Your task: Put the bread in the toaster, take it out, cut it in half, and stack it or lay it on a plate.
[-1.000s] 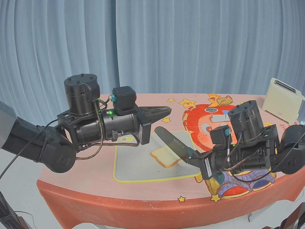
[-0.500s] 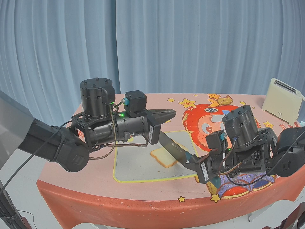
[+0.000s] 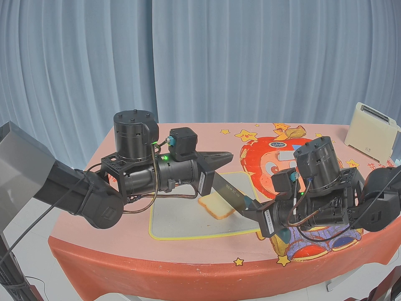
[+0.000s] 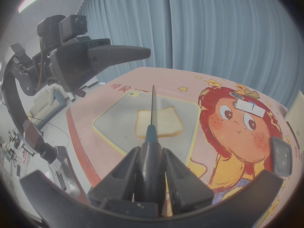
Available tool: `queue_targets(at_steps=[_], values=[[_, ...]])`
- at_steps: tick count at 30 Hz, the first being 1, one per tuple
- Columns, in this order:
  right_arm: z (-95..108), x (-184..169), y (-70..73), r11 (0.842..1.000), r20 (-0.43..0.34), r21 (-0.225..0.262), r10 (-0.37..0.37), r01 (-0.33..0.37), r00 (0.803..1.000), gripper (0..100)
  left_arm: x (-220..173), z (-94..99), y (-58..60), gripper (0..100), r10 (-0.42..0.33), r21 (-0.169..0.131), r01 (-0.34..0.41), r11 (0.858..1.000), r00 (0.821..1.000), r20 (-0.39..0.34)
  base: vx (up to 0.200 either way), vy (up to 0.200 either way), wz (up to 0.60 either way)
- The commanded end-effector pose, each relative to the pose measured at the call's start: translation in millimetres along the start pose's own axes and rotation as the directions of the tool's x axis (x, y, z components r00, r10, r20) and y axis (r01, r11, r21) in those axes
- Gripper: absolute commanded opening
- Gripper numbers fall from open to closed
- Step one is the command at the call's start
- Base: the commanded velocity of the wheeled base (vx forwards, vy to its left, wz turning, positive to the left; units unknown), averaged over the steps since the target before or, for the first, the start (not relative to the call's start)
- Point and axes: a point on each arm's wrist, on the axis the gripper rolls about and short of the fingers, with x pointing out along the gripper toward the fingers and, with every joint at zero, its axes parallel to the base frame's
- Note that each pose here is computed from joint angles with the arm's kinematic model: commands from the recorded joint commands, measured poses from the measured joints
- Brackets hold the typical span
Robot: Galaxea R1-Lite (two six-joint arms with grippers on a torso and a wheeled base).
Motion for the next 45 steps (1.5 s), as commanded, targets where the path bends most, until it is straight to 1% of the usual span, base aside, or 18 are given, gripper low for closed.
queue_targets(at_steps=[1, 2, 3, 4, 8, 11, 14, 19, 21, 23, 26, 27, 30, 32, 36, 45], values=[[-2, 2, 0.0, 1.0, -0.009, -0.002, -0.001, 0.001, 1.0, 0, 3, -5.5, 1.0, 0, -0.001, -0.008, 0.001, 1.0, 1.0, -0.013, 0.0, 0.0, 0.0], [-2, 2, 0.0, 1.0, -0.009, -0.002, -0.001, 0.001, 1.0, 0, 3, -5.5, 1.0, 0, -0.001, -0.008, 0.001, 1.0, 1.0, -0.013, 0.0, 0.0, 0.0], [-2, 1, -0.1, 1.0, -0.007, -0.001, -0.001, 0.001, 1.0, 0, 5, -7.7, 1.8, 0, 0.004, -0.024, -0.004, 1.0, 1.0, -0.016, 0.0, 0.0, 0.0], [-1, 0, -0.1, 1.0, -0.004, -0.001, 0.0, 0.0, 1.0, 0, 6, -10.2, 2.1, 0, 0.009, -0.03, -0.01, 1.0, 1.0, -0.022, 0.0, 0.0, 0.0], [-2, 1, 0.3, 1.0, -0.007, -0.002, -0.001, 0.001, 1.0, 0, 12, -19.3, -0.8, 0, 0.013, -0.038, -0.014, 0.999, 0.999, -0.046, 0.0, 0.0, 0.0], [-3, 2, 1.1, 1.0, -0.012, -0.005, 0.0, 0.0, 1.0, 0, 15, -26.8, -0.8, 0, 0.016, -0.046, -0.019, 0.999, 0.998, -0.065, 0.0, 0.0, 0.0], [-4, 2, 1.9, 1.0, -0.017, -0.007, 0.002, -0.002, 1.0, 0, 16, -29.1, -0.9, 0, 0.014, -0.047, -0.017, 0.999, 0.997, -0.069, 0.0, 0.0, 0.0], [-3, 2, 0.2, 1.0, -0.011, -0.001, -0.002, 0.002, 1.0, 0, 18, -32.4, -0.5, 0, 0.013, -0.041, -0.016, 0.999, 0.997, -0.076, 0.0, 0.0, 0.0], [-3, 2, 0.2, 1.0, -0.013, -0.001, -0.002, 0.002, 1.0, 0, 22, -33.9, -6.3, 0, -0.004, -0.041, 0.001, 0.999, 0.997, -0.08, 0.0, 0.0, 0.0], [-3, 2, 0.6, 1.0, -0.013, -0.002, -0.001, 0.001, 1.0, 0, 22, -33.8, -7.4, 0, -0.007, -0.041, 0.004, 0.999, 0.997, -0.079, 0.0, 0.0, 0.0], [-3, 2, 0.6, 1.0, -0.015, -0.002, -0.001, 0.001, 1.0, 0, 25, -38.7, -7.3, 0, -0.01, -0.045, 0.006, 0.999, 0.996, -0.09, 0.0, 0.0, 0.0], [-3, 2, 0.1, 1.0, -0.015, -0.001, -0.002, 0.002, 1.0, 0, 29, -44.5, -7.4, 0, -0.012, -0.046, 0.008, 0.999, 0.995, -0.098, 0.0, 0.0, 0.0], [-3, 2, 0.6, 1.0, -0.015, -0.002, -0.001, 0.001, 1.0, 0, 33, -50.9, -8.3, 0, -0.016, -0.046, 0.012, 0.999, 0.996, -0.093, 0.0, 0.0, 0.0], [-4, 2, 0.9, 1.0, -0.016, -0.003, -0.002, 0.002, 1.0, 0, 34, -56.7, -8.4, 0, -0.02, -0.059, 0.013, 0.998, 0.994, -0.105, 0.0, 0.0, 0.0], [-4, 3, 1.4, 1.0, -0.019, -0.005, -0.001, 0.001, 1.0, 0, 36, -65.9, -7.0, 0, -0.018, -0.066, 0.01, 0.998, 0.992, -0.125, 0.0, 0.0, 0.0], [-4, 3, 0.9, 1.0, -0.021, -0.004, -0.003, 0.003, 1.0, 0, 37, -70.3, -7.7, 0, -0.021, -0.072, 0.012, 0.997, 0.99, -0.137, 0.0, 0.0, 0.0]])
